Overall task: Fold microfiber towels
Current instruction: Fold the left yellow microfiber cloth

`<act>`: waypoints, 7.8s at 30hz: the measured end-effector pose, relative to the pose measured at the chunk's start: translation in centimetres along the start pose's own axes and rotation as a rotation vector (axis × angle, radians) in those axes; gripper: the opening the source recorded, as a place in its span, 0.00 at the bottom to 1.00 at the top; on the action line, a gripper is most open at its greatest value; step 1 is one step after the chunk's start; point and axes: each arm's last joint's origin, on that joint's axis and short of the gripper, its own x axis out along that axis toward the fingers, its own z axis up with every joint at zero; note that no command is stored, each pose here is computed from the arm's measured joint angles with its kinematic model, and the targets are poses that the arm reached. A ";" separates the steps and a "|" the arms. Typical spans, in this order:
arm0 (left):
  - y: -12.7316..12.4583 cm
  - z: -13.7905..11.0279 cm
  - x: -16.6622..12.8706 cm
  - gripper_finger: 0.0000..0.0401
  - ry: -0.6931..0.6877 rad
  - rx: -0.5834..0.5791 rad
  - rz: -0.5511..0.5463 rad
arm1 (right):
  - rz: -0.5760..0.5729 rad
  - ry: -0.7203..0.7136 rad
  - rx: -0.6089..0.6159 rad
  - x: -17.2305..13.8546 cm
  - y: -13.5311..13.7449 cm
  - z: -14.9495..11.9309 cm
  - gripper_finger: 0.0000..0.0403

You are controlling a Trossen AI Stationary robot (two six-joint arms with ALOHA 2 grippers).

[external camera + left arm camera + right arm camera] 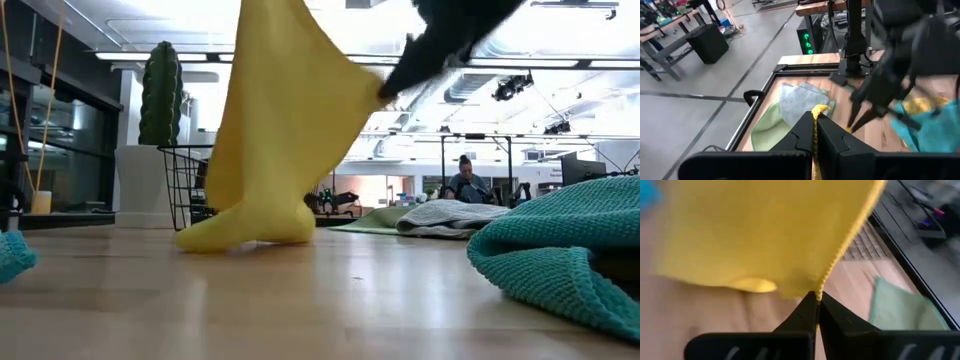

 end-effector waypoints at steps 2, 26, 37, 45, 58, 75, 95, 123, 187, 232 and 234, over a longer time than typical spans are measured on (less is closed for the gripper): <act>0.2 -0.3 -0.4 0.00 0.023 0.003 -0.019 | 0.052 -0.038 -0.014 -1.9 -0.9 0.8 0.00; 2.1 1.8 -4.7 0.00 0.075 0.193 0.057 | -0.053 -0.208 -0.068 -13.9 -9.8 8.1 0.00; 2.4 0.0 -4.7 0.00 0.221 0.392 0.120 | -0.043 -0.199 -0.120 -14.2 -9.9 8.3 0.00; 3.2 -0.2 -5.5 0.00 0.221 0.551 0.211 | -0.060 -0.181 -0.119 -14.1 -10.0 8.1 0.00; 3.8 -3.2 -5.8 0.00 0.232 0.592 0.238 | -0.084 -0.132 -0.250 -13.3 -8.1 8.3 0.00; 3.6 -8.9 -6.5 0.00 0.079 0.537 0.195 | -0.024 0.006 -0.269 -11.2 -3.9 10.4 0.00; -8.6 -15.5 -7.0 0.00 0.044 0.202 -0.230 | 0.224 0.259 -0.185 -7.9 8.5 5.2 0.00; -16.8 -21.9 -5.4 0.00 0.314 0.033 -0.433 | 0.416 0.620 -0.024 -4.0 12.8 1.6 0.00; -6.1 -21.7 -1.5 0.39 0.400 0.078 -0.035 | -0.302 0.642 -0.220 5.4 3.3 0.6 0.45; -1.8 -28.8 5.9 0.00 0.550 0.143 -0.013 | 0.506 0.091 0.222 9.5 7.6 -7.3 0.00; -1.3 -28.9 6.1 0.00 0.555 0.145 0.023 | 0.510 0.100 0.215 9.4 7.8 -7.4 0.00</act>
